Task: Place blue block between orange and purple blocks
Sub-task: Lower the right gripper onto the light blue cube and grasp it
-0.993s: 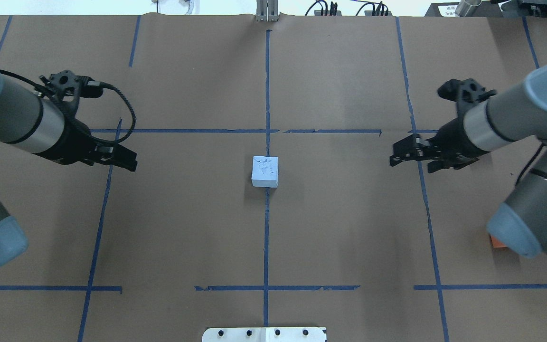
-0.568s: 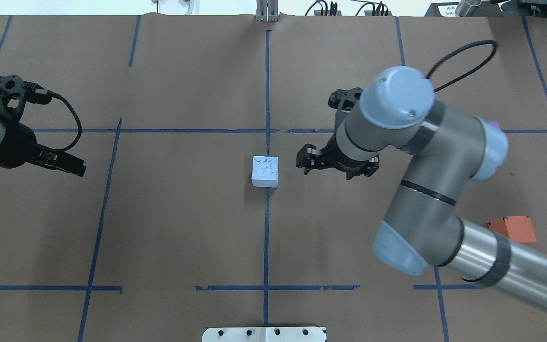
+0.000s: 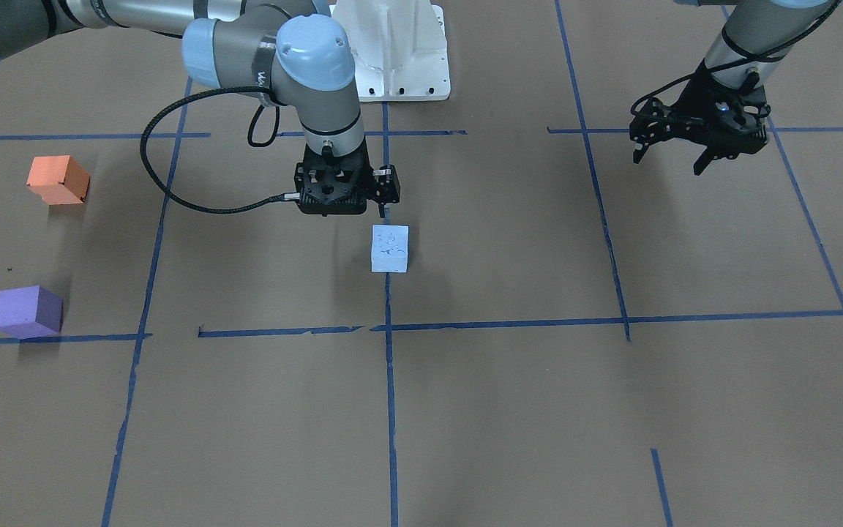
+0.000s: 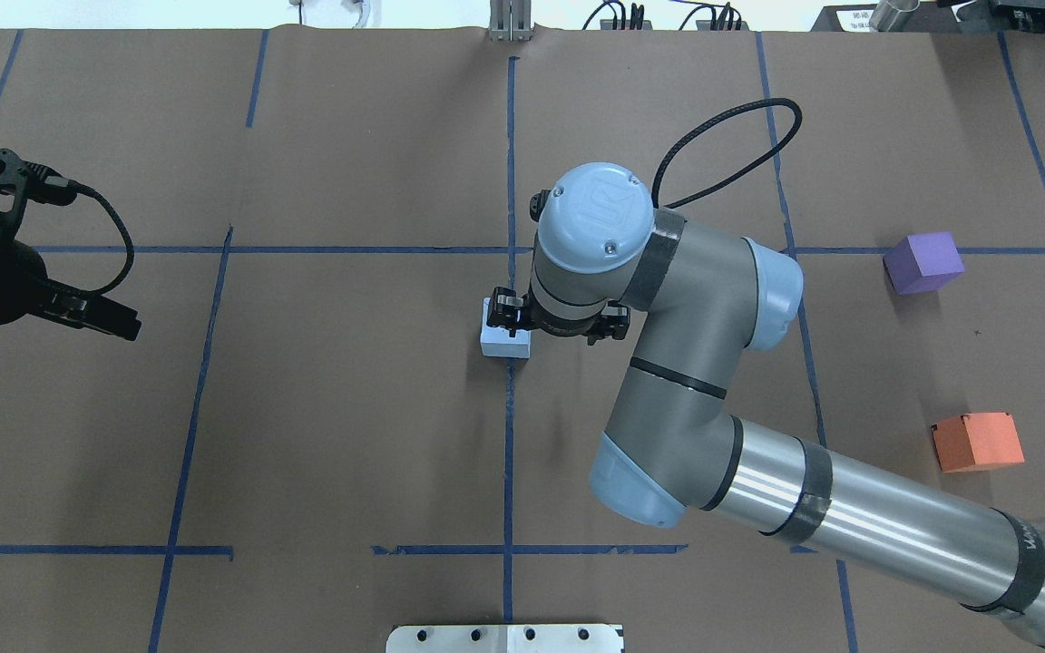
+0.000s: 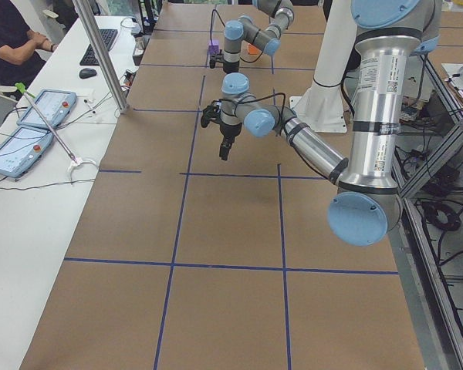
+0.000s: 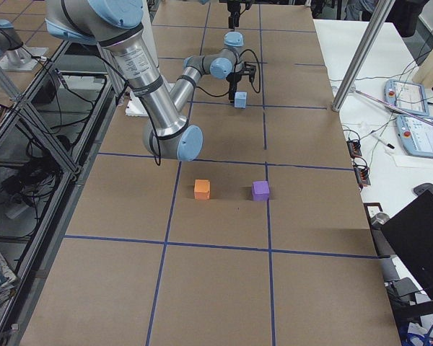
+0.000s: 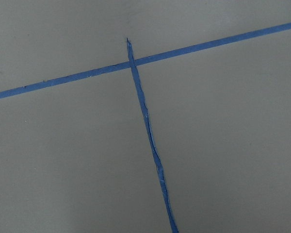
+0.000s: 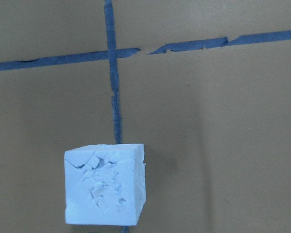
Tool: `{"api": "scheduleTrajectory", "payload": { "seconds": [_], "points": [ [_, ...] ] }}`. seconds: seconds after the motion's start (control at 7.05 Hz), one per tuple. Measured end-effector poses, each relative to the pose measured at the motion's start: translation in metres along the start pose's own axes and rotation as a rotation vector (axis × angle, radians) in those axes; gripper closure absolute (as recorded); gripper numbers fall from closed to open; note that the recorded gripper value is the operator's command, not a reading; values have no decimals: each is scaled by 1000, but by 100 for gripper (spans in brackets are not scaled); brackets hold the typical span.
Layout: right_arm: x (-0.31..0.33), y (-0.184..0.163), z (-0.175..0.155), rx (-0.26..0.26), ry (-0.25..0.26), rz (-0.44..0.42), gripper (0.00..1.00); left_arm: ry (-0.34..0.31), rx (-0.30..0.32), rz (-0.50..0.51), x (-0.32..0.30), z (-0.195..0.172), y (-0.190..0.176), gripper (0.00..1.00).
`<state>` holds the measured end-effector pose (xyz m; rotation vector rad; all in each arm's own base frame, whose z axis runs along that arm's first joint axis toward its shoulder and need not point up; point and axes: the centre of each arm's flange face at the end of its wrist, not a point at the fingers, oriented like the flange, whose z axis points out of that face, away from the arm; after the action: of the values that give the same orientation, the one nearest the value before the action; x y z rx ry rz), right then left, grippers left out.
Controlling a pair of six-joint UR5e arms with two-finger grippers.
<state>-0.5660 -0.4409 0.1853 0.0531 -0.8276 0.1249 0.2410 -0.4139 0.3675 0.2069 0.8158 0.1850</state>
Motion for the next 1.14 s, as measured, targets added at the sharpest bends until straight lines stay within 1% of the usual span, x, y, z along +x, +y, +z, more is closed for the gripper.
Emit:
{"api": "scheduleTrajectory", "payload": {
  "seconds": [0.43, 0.71, 0.85, 1.14],
  "points": [
    [-42, -8, 28, 25, 27, -29, 3, -7, -4, -5, -4, 1, 3, 0],
    [-49, -4, 43, 34, 56, -61, 4, -7, -4, -5, -4, 1, 3, 0],
    [-49, -2, 50, 31, 67, -72, 8, -7, -4, -5, -4, 1, 3, 0],
    [-48, -2, 56, 28, 79, -80, 10, -4, -1, -3, -3, -1, 4, 0]
  ]
}}
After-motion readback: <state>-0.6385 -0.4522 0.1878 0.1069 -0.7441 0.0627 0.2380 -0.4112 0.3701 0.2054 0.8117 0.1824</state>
